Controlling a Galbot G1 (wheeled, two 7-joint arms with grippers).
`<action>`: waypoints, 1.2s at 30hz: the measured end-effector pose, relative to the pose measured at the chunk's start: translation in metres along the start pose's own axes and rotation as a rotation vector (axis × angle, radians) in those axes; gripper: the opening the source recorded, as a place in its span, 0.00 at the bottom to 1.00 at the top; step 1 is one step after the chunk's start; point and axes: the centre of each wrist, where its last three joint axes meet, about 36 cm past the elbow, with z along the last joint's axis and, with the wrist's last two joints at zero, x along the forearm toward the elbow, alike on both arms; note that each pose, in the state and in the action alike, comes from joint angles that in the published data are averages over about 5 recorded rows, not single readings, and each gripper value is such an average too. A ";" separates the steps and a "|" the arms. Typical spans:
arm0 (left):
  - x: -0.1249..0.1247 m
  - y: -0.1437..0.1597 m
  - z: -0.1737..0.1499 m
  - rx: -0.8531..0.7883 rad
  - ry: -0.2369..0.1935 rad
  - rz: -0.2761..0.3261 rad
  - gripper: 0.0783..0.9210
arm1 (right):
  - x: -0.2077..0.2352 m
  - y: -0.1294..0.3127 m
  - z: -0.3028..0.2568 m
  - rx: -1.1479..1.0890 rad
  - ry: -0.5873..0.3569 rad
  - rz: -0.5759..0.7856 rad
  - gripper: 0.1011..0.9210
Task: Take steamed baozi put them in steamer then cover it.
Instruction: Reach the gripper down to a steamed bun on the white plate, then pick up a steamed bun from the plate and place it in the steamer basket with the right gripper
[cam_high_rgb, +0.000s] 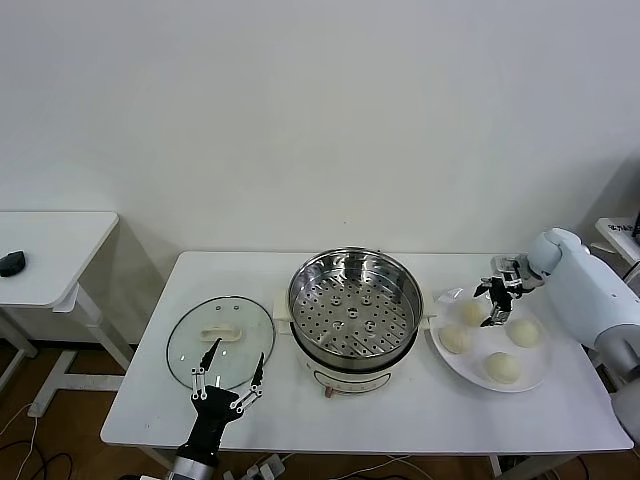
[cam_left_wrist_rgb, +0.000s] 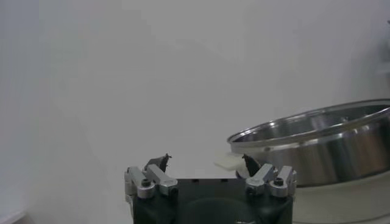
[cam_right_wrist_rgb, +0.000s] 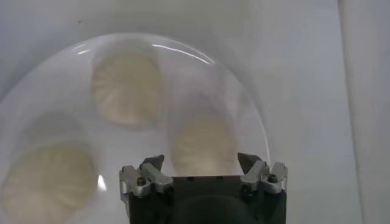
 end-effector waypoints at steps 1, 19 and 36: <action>0.000 0.000 0.000 0.000 0.000 -0.001 0.88 | -0.001 0.000 0.000 0.000 0.001 0.002 0.84; -0.001 0.000 -0.005 0.000 -0.012 -0.008 0.88 | 0.045 -0.017 -0.014 0.162 -0.016 0.042 0.67; 0.000 0.000 -0.014 0.004 -0.030 -0.006 0.88 | 0.187 -0.047 -0.190 0.916 -0.126 0.169 0.61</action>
